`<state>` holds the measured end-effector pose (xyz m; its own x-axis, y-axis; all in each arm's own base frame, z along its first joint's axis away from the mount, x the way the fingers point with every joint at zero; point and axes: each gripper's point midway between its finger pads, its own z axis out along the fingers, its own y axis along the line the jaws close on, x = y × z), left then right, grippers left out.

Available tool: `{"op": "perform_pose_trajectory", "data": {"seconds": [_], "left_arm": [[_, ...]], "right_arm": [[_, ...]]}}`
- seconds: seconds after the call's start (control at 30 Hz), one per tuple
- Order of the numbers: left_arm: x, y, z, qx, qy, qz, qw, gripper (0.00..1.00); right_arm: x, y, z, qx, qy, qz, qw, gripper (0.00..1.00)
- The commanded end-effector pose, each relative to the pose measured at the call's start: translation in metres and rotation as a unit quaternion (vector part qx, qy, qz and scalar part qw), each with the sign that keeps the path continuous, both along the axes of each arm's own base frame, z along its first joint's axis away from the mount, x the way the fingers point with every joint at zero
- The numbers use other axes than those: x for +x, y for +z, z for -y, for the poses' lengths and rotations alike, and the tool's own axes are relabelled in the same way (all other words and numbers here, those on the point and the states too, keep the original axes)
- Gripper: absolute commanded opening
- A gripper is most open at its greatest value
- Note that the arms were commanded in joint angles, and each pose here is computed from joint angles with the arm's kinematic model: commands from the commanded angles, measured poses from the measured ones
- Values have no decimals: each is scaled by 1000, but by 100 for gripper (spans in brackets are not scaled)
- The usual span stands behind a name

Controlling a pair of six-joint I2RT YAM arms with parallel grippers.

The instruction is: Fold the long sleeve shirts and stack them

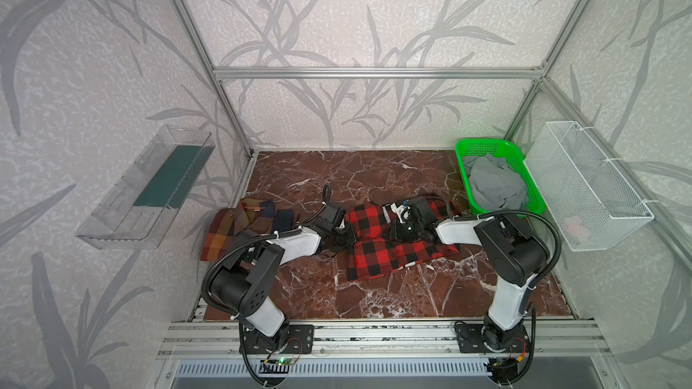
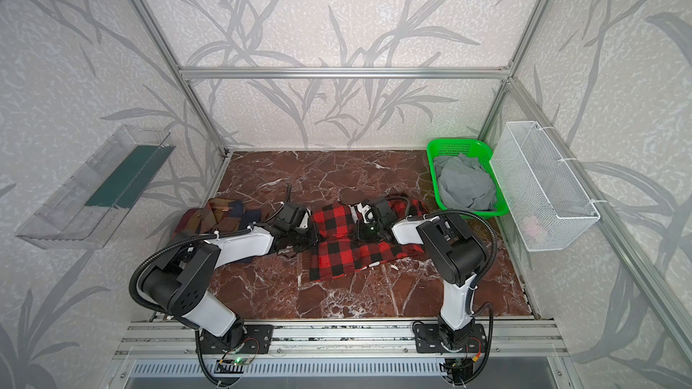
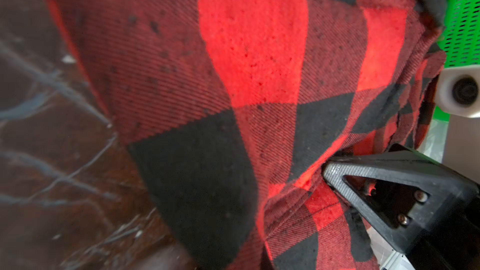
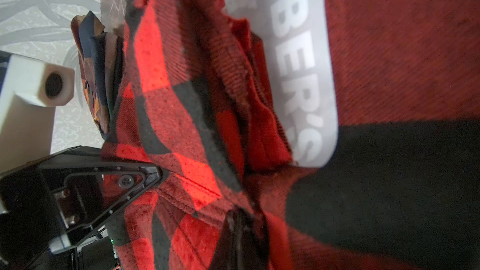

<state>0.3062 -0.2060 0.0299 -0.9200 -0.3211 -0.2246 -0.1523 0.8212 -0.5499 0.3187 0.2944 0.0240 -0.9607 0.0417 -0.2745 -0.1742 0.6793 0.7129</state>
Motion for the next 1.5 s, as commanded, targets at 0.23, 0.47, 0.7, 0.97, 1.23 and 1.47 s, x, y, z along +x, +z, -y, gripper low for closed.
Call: {"op": "perform_pose_trajectory", "data": {"seconds": [0.23,0.47,0.7,0.97,1.23,1.47], "left_arm": [[-25,22,-73,169,34,-77,982,0],[-36,63,-117,292,23,-81,953,0],[-36,99,-147,388,-5,-73,919,0],[-29,118,-168,485,-37,-88,869,0],[-22,127,-173,551,-55,-97,827,0],[-7,159,-178,608,-46,-89,788,0]], "right_arm": [[-15,44,16,-5,-10,11,1000,0],[-8,70,47,-3,-45,31,998,0],[-3,70,95,-15,-92,33,995,0],[-11,62,110,-19,-105,32,994,0],[-22,45,110,-8,-104,17,994,0],[-20,53,90,43,-94,19,994,0]]}}
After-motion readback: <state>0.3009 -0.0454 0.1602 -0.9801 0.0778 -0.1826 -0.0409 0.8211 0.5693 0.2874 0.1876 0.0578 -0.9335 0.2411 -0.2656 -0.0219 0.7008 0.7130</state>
